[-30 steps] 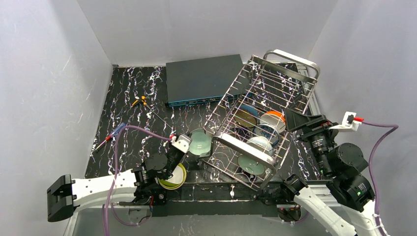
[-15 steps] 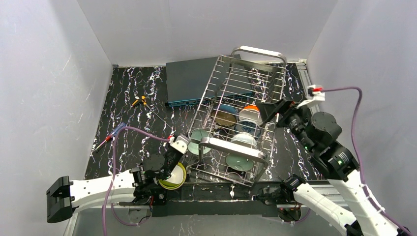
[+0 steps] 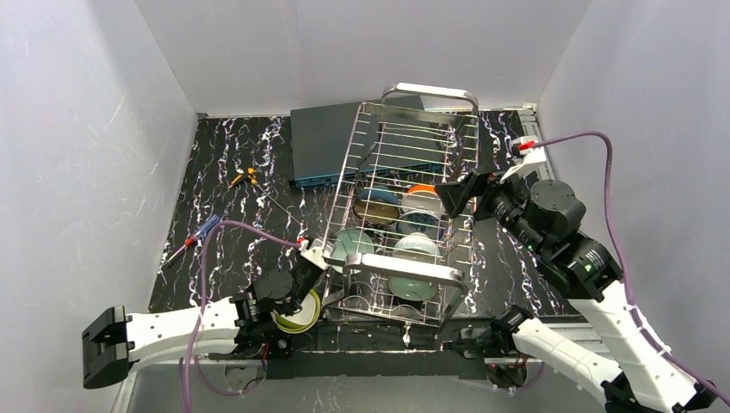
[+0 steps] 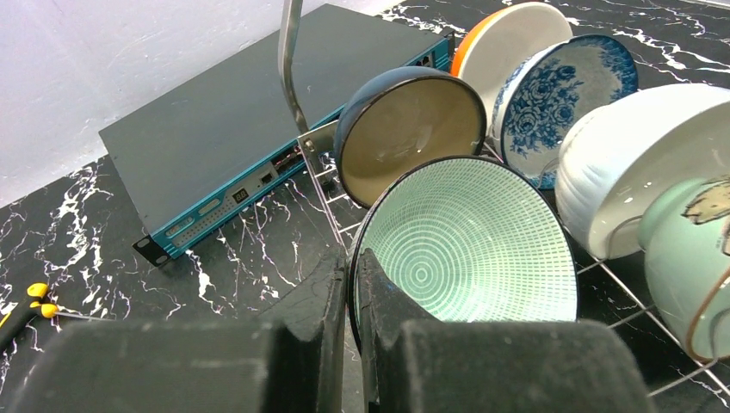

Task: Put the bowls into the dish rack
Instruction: Adjust the dish rack at the center of the board.

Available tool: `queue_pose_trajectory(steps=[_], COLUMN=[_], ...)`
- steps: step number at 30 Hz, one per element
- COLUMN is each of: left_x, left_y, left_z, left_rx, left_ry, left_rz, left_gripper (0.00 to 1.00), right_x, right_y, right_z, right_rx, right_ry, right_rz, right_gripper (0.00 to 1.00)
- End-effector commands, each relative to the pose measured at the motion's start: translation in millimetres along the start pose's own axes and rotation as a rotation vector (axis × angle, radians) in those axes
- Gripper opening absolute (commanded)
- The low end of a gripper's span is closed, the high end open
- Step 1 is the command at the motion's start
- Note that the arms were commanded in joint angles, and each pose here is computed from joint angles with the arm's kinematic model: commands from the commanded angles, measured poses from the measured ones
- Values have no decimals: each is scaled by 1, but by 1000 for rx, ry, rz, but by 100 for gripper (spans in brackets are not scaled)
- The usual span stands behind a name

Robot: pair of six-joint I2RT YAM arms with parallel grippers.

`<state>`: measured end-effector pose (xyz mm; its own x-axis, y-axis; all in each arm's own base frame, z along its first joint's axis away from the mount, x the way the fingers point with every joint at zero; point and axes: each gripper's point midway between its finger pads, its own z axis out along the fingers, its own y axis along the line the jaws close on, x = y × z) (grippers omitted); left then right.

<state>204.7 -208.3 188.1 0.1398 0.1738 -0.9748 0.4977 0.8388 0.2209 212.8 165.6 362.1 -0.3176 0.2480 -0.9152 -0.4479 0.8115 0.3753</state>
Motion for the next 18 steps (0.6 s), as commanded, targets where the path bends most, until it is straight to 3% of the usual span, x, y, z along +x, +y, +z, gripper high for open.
queue_pose_trajectory(steps=[1,5,11,18], left_x=[-22,-21,-15,-12], left_y=[4,3,2,-2], left_z=[3,3,2,4], left_rx=[-24,-24,-21,-11], left_ry=[-70,-66,-57,-43], left_rz=[-75,-71,-81,-73], left_gripper=[0,0,0,0], right_x=[-35,-37,-67,-82], right_y=[30,42,33,42], right_z=[-31,-31,-38,-51], right_rx=[-154,-216,-101,-144], right_ry=[-117,-113,-187,-222], right_rz=[-83,-70,174,160], right_gripper=[99,99,99,99])
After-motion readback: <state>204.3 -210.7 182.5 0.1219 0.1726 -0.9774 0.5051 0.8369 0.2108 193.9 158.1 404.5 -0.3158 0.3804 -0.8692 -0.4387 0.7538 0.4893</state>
